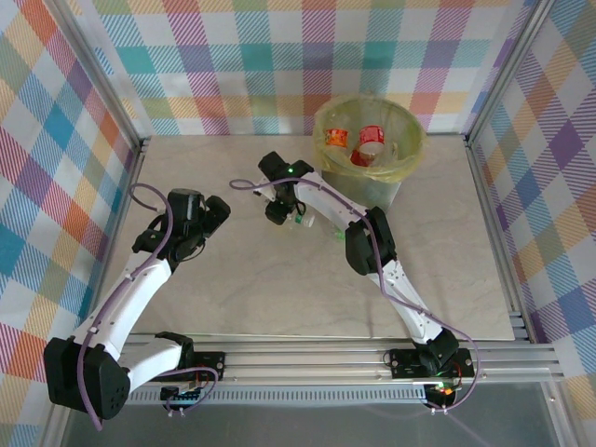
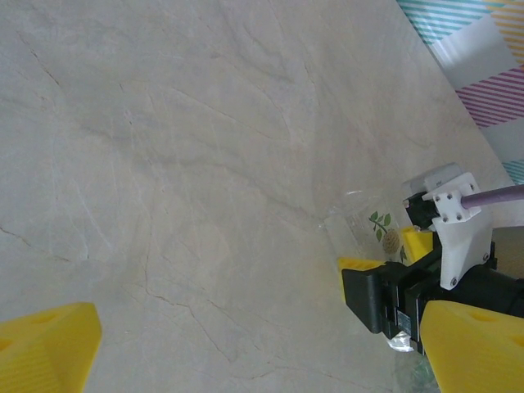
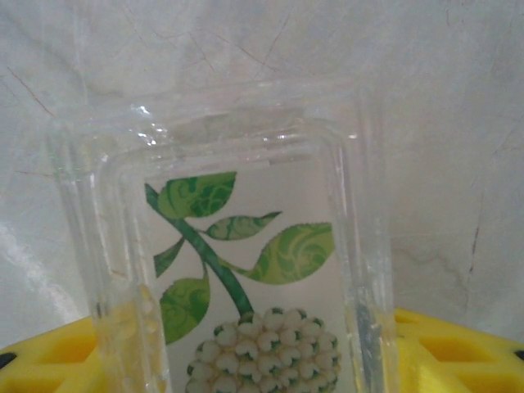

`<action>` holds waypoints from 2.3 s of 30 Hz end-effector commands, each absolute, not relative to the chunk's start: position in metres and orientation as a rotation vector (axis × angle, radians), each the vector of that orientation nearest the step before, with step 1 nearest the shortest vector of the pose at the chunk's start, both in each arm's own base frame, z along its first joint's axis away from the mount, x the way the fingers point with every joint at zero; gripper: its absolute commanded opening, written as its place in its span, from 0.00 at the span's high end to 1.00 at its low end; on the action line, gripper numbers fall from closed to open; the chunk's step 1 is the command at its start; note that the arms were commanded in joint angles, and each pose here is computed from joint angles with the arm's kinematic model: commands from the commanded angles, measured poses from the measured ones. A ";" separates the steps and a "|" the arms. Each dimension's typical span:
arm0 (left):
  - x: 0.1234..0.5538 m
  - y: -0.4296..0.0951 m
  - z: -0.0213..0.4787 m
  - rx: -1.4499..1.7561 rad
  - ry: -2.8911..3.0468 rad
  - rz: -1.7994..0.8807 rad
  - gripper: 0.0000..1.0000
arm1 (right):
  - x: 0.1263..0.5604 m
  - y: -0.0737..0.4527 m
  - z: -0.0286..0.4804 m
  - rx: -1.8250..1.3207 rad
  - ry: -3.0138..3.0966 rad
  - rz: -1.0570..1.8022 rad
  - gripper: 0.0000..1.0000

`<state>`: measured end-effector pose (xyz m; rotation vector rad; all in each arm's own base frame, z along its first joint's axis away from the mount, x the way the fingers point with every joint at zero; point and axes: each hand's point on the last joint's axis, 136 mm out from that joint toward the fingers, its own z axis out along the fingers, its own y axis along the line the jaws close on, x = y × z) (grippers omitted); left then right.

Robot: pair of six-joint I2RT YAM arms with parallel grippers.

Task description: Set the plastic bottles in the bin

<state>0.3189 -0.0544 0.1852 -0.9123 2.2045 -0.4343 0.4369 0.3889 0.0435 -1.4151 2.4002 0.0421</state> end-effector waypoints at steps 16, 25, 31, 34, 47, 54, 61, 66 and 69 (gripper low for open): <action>0.316 -0.042 0.185 -0.922 2.190 -0.374 0.00 | 0.373 0.376 0.315 -0.919 2.219 0.393 0.51; 0.317 -0.044 0.185 -0.909 2.191 -0.386 0.00 | 0.406 0.254 0.428 -0.442 2.074 0.241 0.50; 0.317 -0.046 0.187 -0.893 2.192 -0.399 0.00 | 0.440 0.163 0.439 -0.134 2.084 0.131 0.49; 0.318 -0.048 0.188 -0.884 2.193 -0.411 0.00 | 0.454 0.134 0.428 -0.046 2.114 0.052 0.49; 0.318 -0.050 0.189 -0.870 2.201 -0.418 0.00 | 0.502 0.093 0.382 0.064 2.200 -0.071 0.47; 0.320 -0.052 0.187 -0.867 2.212 -0.430 0.00 | 0.515 0.090 0.351 0.045 2.273 -0.070 0.41; 0.321 -0.053 0.187 -0.865 2.211 -0.437 0.00 | 0.517 0.104 0.337 -0.014 2.320 0.009 0.23; 0.320 -0.054 0.185 -0.865 2.216 -0.438 0.00 | 0.514 0.111 0.339 -0.037 2.320 0.060 0.22; 0.321 -0.054 0.185 -0.867 2.215 -0.438 0.00 | 0.511 0.116 0.343 -0.047 2.317 0.103 0.23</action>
